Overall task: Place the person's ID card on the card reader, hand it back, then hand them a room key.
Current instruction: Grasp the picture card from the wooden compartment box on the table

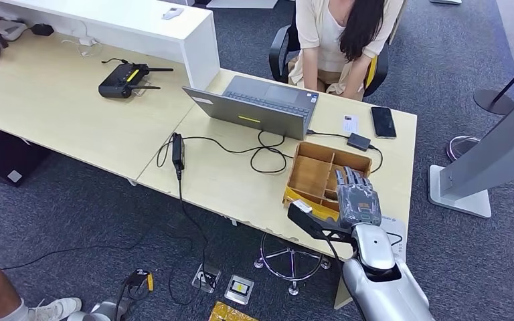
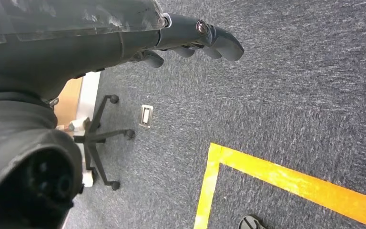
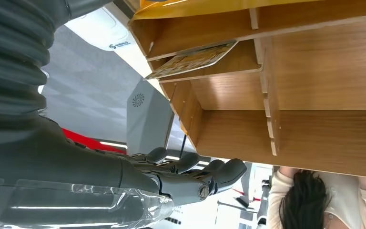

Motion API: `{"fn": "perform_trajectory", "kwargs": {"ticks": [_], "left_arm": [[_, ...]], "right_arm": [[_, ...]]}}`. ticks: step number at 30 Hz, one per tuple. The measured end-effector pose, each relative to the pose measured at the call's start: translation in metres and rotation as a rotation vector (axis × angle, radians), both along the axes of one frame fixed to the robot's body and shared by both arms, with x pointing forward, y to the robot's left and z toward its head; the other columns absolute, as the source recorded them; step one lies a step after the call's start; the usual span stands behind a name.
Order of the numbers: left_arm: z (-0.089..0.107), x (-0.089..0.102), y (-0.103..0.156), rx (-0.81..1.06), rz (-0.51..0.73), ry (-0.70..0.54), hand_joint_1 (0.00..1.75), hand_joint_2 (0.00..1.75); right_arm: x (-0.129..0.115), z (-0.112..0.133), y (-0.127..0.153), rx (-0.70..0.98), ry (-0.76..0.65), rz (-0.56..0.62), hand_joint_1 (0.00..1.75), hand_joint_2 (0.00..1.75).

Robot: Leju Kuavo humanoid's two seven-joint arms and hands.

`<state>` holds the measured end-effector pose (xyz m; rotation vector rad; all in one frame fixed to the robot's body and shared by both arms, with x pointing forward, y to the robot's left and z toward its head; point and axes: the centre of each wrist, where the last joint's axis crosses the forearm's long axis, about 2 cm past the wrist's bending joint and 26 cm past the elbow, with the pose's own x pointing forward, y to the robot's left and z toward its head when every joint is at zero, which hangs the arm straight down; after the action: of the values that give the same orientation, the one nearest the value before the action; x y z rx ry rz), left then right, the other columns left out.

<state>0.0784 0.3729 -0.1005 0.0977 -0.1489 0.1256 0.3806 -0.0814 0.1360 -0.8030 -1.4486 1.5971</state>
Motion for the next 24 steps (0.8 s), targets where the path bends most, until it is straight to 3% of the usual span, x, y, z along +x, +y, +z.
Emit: {"fn": "perform_trajectory", "kwargs": {"ticks": [24], "left_arm": [[0.000, 0.000, 0.000, 0.009, 0.003, 0.017, 0.00, 0.00]], "right_arm": [[-0.011, 0.001, 0.020, 0.020, 0.032, 0.040, 0.00, 1.75]]}}
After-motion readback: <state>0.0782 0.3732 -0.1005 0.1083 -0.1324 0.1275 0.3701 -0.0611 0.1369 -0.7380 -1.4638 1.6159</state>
